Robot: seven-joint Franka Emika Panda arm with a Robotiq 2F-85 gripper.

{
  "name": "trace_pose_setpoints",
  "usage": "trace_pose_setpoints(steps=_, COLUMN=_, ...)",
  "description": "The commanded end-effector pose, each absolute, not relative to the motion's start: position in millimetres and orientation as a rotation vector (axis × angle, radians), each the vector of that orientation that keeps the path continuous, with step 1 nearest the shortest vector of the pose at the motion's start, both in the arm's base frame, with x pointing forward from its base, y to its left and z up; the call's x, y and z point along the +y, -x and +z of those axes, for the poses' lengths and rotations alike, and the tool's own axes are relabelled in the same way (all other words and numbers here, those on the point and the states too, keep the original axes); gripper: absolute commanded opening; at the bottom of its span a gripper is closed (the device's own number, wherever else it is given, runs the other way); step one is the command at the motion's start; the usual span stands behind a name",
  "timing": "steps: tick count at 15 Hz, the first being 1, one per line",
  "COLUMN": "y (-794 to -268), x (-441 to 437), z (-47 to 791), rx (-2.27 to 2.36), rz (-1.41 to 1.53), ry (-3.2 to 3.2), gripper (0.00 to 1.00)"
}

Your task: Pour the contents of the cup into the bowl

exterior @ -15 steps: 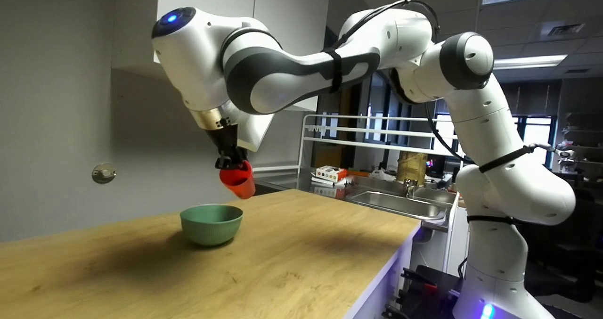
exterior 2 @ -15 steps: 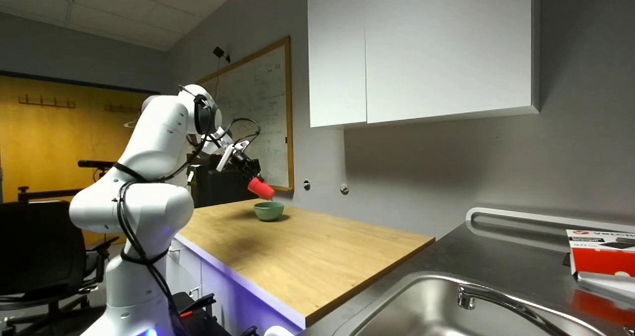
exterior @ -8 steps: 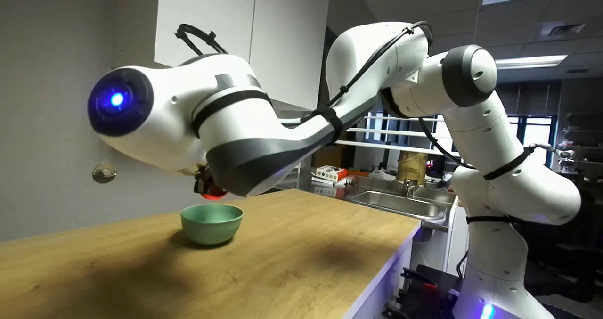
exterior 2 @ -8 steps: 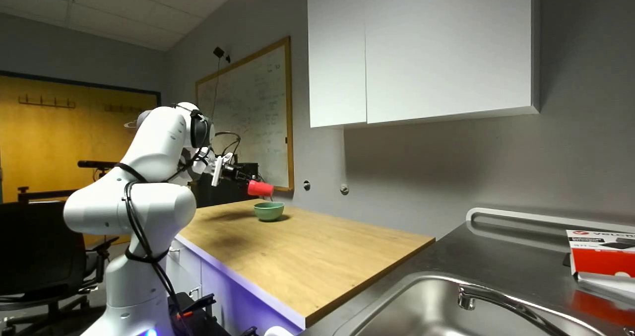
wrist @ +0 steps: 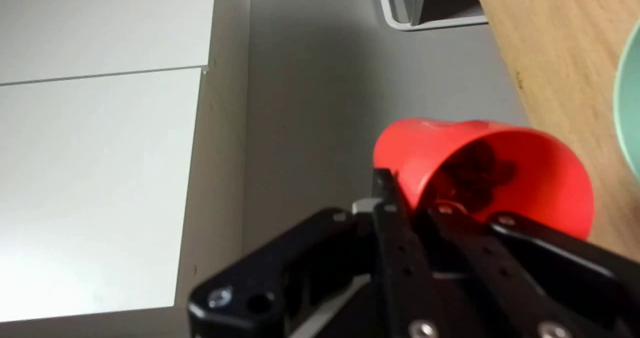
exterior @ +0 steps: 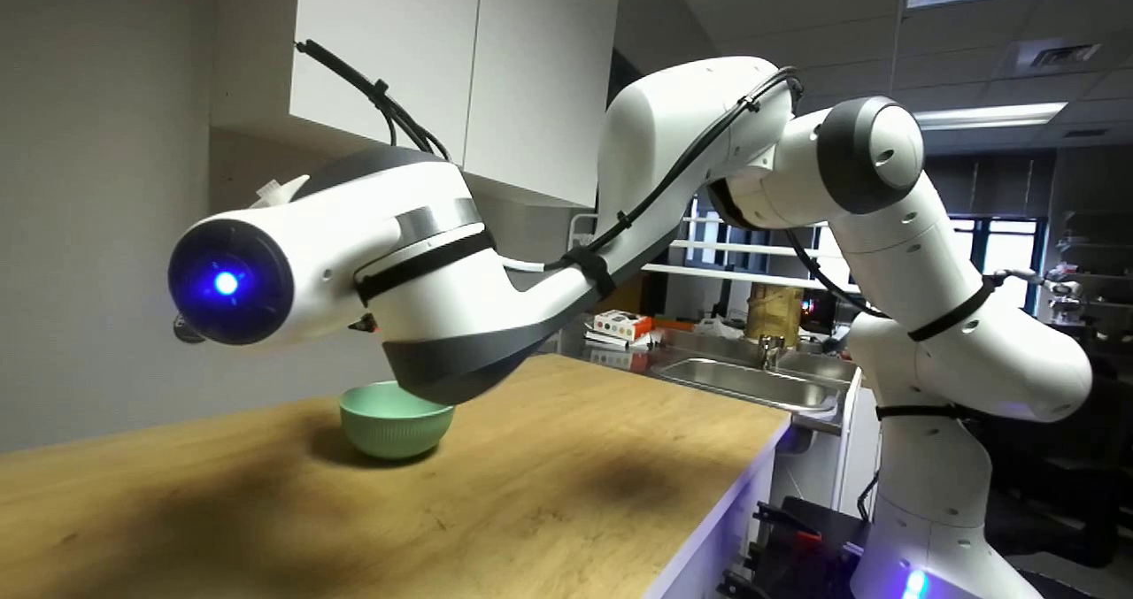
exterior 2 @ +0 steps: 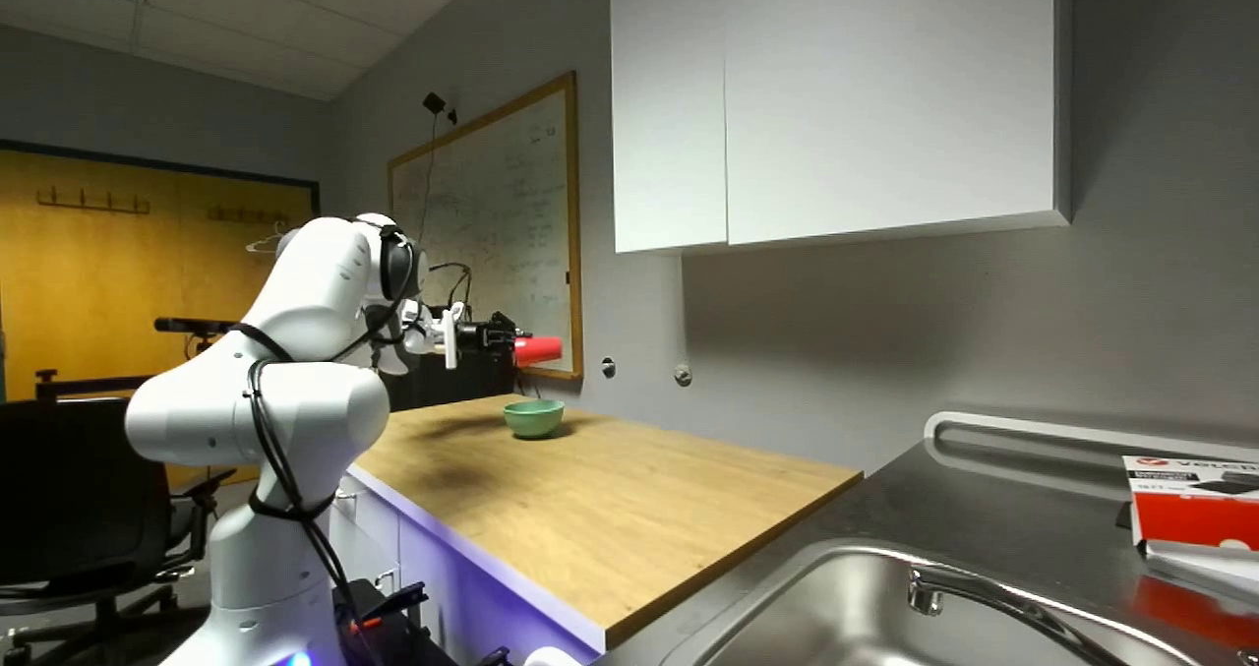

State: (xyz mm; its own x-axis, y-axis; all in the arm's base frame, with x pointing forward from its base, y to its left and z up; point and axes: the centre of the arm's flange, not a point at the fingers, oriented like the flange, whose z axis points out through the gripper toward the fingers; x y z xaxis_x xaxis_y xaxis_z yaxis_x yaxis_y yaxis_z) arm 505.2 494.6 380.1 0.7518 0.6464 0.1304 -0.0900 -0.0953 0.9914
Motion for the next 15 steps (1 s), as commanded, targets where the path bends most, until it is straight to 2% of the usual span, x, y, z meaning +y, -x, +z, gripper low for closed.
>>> trace_pose_setpoints(steps=1, y=-520, x=467, z=390, rx=0.418, rz=0.656, ry=-1.504, gripper=0.02)
trace_pose_setpoints(steps=7, y=-531, x=420, z=377, rx=0.337, rz=0.595, ry=-1.488, gripper=0.02)
trace_pose_setpoints(steps=15, y=-519, x=397, z=370, rx=0.298, rz=0.654, ry=-1.328, gripper=0.02)
